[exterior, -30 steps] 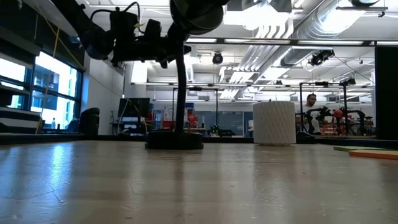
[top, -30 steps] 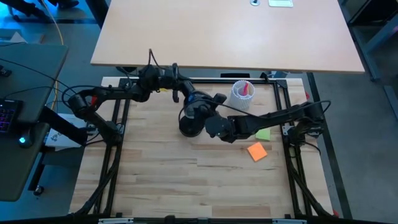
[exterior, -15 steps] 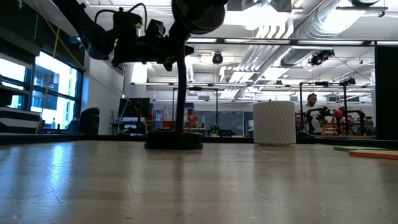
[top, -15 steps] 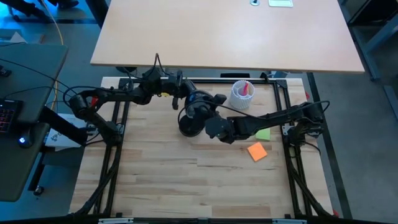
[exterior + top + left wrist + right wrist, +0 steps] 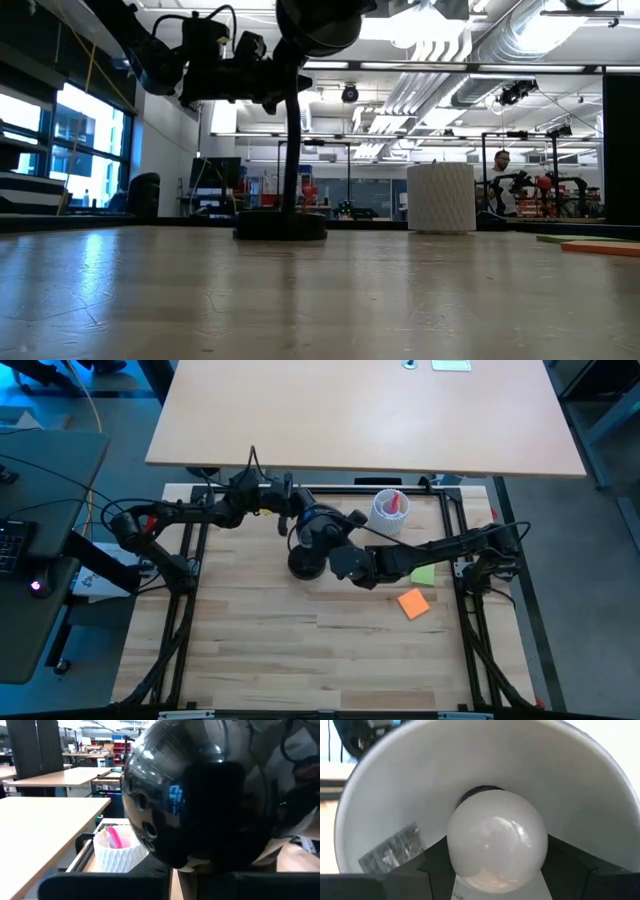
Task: Screw lightbulb
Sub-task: Insert the white lightbulb into the black lamp
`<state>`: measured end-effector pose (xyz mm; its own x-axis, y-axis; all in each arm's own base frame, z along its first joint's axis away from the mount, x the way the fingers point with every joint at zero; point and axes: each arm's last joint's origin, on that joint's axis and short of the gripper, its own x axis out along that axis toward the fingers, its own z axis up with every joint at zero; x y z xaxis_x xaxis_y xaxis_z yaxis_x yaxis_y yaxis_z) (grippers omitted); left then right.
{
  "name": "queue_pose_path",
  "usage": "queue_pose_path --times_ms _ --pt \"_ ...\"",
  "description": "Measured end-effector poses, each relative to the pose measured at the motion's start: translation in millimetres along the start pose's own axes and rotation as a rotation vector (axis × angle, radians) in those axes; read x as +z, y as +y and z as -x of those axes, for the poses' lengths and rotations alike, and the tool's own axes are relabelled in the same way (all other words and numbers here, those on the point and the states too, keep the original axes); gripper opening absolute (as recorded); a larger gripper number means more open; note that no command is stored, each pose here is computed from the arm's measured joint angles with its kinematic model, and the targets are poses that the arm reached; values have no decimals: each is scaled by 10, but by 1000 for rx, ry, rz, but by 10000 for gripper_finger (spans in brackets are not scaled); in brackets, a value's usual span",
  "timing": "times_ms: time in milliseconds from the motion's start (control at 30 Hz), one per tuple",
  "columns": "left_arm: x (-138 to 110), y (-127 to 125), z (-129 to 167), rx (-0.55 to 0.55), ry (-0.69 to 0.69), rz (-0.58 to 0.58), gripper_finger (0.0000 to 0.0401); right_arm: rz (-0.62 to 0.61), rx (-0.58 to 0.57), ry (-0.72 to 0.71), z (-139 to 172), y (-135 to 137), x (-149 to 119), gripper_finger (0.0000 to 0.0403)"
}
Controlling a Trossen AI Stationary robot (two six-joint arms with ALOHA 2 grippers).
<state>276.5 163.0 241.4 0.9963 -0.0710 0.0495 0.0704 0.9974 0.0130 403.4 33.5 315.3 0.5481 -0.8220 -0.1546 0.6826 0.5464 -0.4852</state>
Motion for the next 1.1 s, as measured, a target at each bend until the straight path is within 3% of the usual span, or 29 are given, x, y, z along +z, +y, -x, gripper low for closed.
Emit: queue_pose_path --times_ms 267,633,1100 --pt "37 -107 -46 52 17 -60 11 -262 -5 -12 -4 -25 26 236" --pt "223 -380 -11 245 135 -229 11 -368 20 -14 9 -59 45 236" --pt "235 -771 -110 507 323 -512 1 -660 115 42 -3 -167 37 237"
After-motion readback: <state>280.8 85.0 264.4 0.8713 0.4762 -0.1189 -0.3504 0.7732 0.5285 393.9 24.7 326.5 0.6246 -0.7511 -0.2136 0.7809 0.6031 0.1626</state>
